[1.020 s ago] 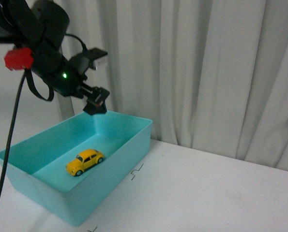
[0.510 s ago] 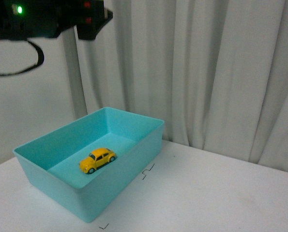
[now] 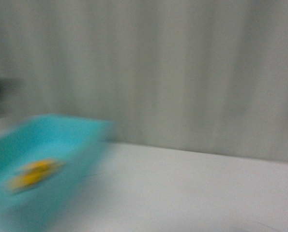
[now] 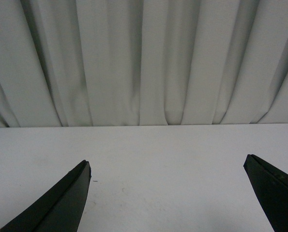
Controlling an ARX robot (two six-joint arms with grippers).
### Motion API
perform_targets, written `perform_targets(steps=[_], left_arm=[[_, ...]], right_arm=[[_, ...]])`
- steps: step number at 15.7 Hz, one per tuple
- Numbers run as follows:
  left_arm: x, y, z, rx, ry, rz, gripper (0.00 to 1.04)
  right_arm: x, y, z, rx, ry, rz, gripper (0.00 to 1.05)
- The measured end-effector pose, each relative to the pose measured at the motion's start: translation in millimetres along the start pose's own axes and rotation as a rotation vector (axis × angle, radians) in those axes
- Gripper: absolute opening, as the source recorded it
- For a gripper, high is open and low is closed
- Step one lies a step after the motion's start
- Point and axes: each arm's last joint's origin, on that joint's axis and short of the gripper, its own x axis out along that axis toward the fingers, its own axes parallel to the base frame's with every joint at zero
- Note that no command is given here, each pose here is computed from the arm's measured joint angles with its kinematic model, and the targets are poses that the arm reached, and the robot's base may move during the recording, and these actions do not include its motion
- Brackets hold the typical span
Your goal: Wind up and store yellow beetle toy
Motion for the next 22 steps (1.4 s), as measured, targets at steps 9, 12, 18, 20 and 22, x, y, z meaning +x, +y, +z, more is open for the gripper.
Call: perform_targets(steps=[9, 12, 18, 20, 22], left_arm=[[-41, -16, -28, -0.001, 0.0, 0.012, 0.02], [-50, -16, -33, -0.001, 0.003, 0.012, 0.02], [-65, -16, -40, -0.001, -0.013, 0.012, 0.02], [-69, -16, -39, -0.001, -0.017, 0.012, 0.02], [-71, -16, -40, -0.001, -0.014, 0.012, 0.02]], right_arm=[[0, 0, 0, 0.0, 0.0, -0.002, 0.98], [0, 0, 0, 0.0, 0.0, -0.002, 0.98], [0, 0, 0, 0.0, 0.0, -0.002, 0.98], [0, 0, 0, 0.0, 0.0, -0.002, 0.98], [0, 0, 0, 0.0, 0.0, -0.002, 0.98]])
